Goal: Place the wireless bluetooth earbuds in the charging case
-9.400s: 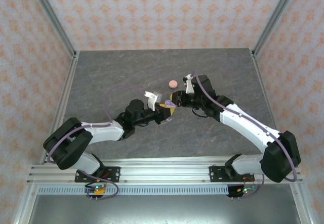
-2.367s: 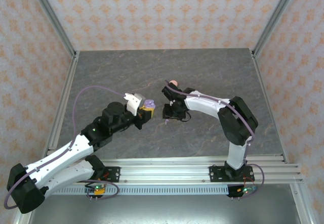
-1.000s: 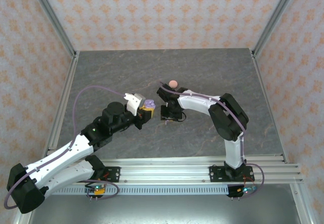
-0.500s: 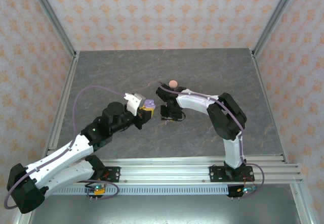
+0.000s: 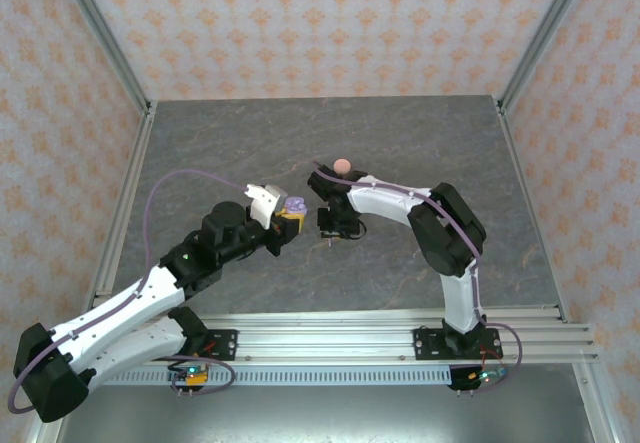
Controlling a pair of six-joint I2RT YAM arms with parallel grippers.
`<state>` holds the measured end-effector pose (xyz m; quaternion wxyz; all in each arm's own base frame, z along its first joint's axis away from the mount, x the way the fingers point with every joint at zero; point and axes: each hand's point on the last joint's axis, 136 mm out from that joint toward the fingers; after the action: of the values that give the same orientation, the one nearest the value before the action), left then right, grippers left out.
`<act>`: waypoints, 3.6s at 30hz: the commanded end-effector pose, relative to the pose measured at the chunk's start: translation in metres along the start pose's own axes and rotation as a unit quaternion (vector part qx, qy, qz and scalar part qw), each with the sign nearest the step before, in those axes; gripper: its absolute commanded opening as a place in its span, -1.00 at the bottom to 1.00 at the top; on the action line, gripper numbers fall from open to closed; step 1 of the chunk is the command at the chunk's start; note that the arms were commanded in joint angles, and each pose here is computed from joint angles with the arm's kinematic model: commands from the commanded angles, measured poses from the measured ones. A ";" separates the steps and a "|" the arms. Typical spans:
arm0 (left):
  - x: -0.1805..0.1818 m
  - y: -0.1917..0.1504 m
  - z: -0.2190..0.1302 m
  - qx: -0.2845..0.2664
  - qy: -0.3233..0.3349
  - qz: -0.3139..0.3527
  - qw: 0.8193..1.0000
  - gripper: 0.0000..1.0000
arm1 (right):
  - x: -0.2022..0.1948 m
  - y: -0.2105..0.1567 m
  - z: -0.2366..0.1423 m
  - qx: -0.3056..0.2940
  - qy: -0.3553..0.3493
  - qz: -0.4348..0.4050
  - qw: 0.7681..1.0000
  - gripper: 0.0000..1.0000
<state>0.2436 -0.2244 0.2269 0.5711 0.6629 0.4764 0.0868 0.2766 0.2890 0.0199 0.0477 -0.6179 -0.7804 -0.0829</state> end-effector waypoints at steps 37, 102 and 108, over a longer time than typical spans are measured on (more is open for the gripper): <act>0.020 -0.053 0.077 0.096 0.023 -0.106 0.989 -0.91 | -0.043 0.026 -0.104 -0.241 0.052 0.037 0.969 -0.57; -0.042 0.020 0.070 -0.049 -0.151 -0.119 0.980 -0.92 | 0.036 0.007 -0.229 -0.388 0.221 -0.117 0.887 -0.54; -0.038 0.019 0.071 -0.050 -0.141 -0.122 0.981 -0.92 | 0.036 0.005 -0.227 -0.384 0.217 -0.121 0.889 -0.54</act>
<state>0.2770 -0.2964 0.2092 0.6482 0.5925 0.4738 -0.0653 0.2702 0.2829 0.2441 -0.0277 -0.4660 -0.7219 -0.5108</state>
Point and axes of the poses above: each hand's point on the last joint's axis, 136 mm out from that joint toward the fingers, its own z axis out along the fingers, its own x axis along the line the jaws close on, y = z × x, and after that the axes turned 12 degrees about -z, right-handed
